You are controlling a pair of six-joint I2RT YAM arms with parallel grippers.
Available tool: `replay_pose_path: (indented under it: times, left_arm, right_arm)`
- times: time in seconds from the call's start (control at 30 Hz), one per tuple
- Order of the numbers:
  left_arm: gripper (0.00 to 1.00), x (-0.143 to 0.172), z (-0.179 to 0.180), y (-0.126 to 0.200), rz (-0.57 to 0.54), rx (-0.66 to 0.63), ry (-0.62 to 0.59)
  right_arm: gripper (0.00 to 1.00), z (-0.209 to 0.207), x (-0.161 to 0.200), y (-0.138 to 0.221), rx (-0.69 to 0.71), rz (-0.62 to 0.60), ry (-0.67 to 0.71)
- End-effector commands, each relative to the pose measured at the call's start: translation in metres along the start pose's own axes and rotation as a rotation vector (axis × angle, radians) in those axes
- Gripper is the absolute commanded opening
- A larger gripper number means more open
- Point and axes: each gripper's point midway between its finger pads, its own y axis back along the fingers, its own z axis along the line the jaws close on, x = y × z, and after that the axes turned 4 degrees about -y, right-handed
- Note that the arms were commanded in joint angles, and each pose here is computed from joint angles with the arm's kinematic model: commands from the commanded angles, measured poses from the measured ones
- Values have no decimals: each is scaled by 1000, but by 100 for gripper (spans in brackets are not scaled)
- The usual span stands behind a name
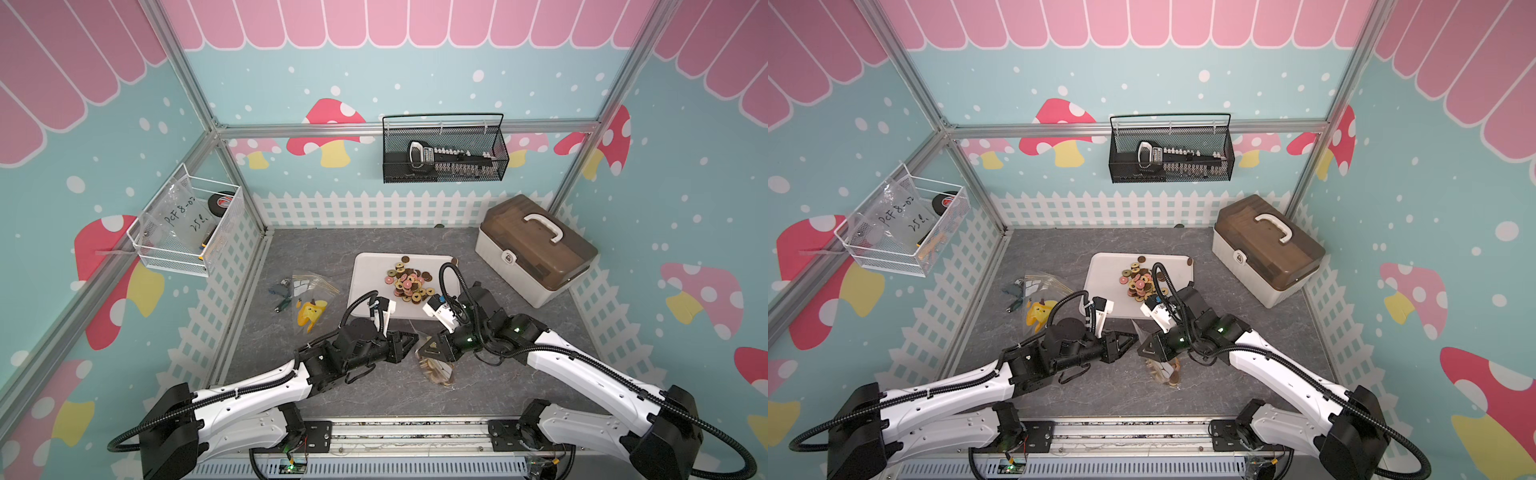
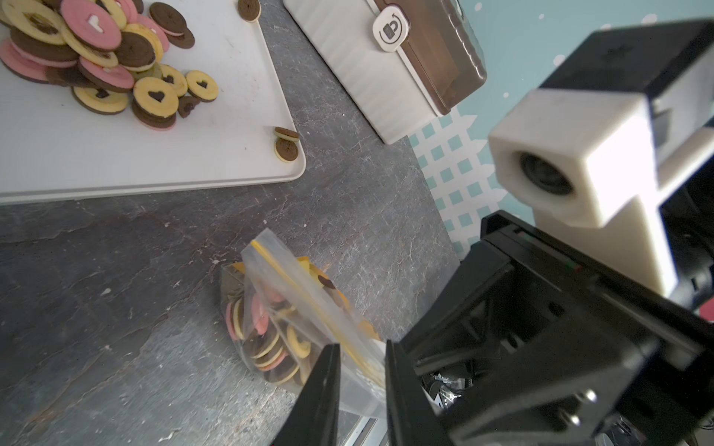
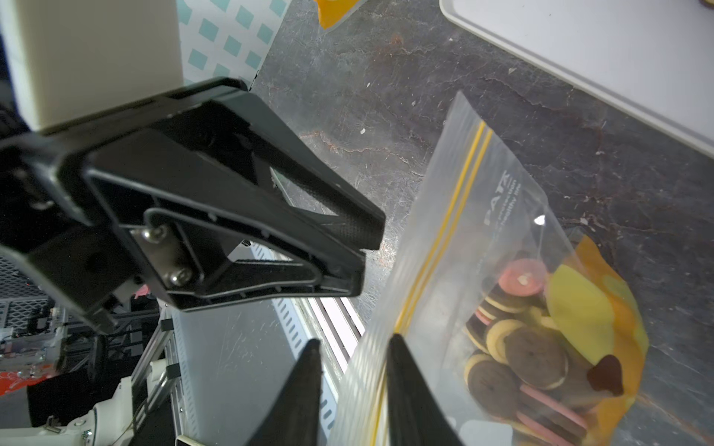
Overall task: Pour cookies out of the ziploc bag
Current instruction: Adjust the ziploc bag at the center of the board.
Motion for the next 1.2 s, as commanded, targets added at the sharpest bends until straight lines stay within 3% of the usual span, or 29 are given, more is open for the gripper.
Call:
replay_pose_path:
  times: [0.0, 0.07, 0.2, 0.27, 0.63, 1.0, 1.17]
  left_arm:
    - [25, -3, 1, 6, -24, -2, 25]
    - [27, -1, 3, 6, -25, -1, 42]
    - [52, 6, 6, 5, -20, 15, 87]
    - [58, 10, 4, 2, -10, 28, 97]
    - [59, 2, -25, -23, -29, 152, 126]
    - [24, 6, -40, -41, 1, 216, 134]
    - [1, -4, -49, -36, -11, 214, 70]
  right_arm:
    - [12, 4, -3, 5, -6, 1, 16]
    - [6, 2, -2, 7, 13, -2, 13]
    - [0, 2, 3, 12, 24, -21, 9]
    - [0, 0, 6, 16, 40, -38, 5]
    - [0, -11, 24, 18, 83, -121, -26]
    - [0, -26, 23, 29, 132, -260, -75]
    - [20, -10, 20, 29, 57, -248, -47]
